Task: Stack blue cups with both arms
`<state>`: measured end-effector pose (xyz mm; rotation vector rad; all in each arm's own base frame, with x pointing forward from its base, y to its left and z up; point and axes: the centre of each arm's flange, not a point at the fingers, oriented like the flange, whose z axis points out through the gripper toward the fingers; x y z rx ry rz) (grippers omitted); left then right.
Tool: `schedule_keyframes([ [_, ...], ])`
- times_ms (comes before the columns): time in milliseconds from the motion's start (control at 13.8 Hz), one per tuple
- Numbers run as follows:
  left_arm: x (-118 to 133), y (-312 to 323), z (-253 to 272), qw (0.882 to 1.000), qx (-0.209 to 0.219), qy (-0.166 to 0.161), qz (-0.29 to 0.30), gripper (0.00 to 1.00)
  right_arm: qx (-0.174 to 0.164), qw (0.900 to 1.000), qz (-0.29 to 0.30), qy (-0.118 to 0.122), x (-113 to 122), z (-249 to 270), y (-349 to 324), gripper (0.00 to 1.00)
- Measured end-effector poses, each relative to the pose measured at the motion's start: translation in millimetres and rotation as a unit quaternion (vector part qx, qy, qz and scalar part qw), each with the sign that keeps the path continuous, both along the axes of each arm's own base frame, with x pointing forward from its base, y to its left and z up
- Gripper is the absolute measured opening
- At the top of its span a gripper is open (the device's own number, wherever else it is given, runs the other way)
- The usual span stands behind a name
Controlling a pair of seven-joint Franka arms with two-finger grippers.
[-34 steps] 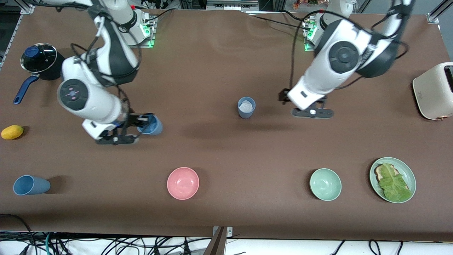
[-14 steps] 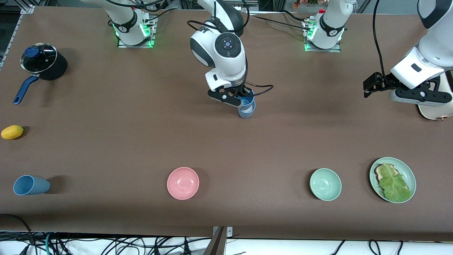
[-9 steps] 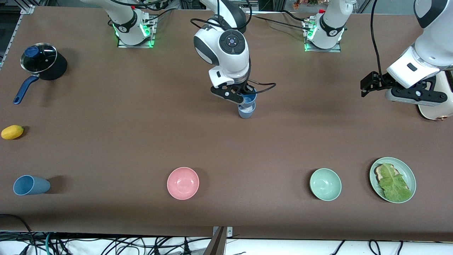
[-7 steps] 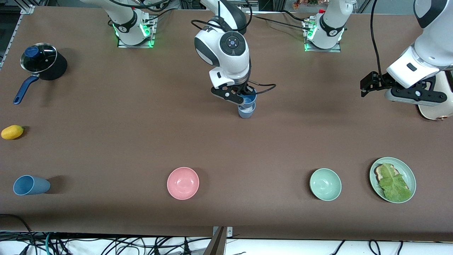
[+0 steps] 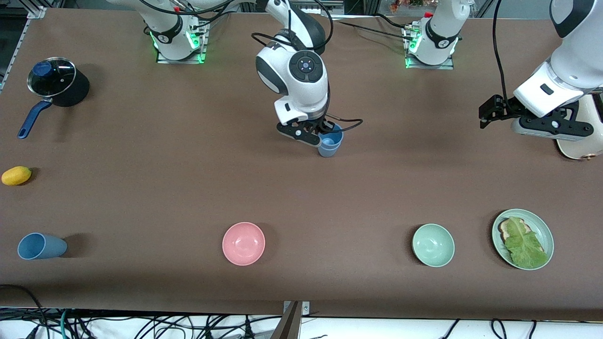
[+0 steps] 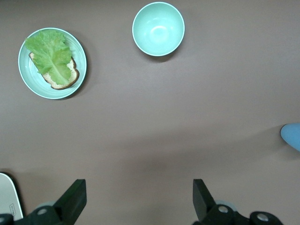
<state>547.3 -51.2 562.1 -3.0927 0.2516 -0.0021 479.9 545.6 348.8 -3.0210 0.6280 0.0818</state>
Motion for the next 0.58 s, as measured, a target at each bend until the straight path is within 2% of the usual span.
schedule_keyframes([
  [217,-0.2,-0.5,-0.2,1.0,0.0,0.001,0.0,1.0,0.013,1.0,0.006,-0.021,35.6,32.5,-33.5,0.74],
  [362,-0.2,-0.5,-0.4,1.0,0.0,0.001,0.0,1.0,0.01,0.998,0.048,-0.027,68.2,68.2,-84.4,0.96],
  [434,-0.3,-0.5,-0.5,1.0,0.0,0.001,0.0,1.0,0.006,0.997,0.072,-0.025,83.1,87.1,-116.5,1.0],
  [579,-0.4,-0.4,-0.6,1.0,0.0,0.002,0.0,1.0,-0.001,0.993,0.113,-0.02,106.7,124.8,-187.8,1.0],
])
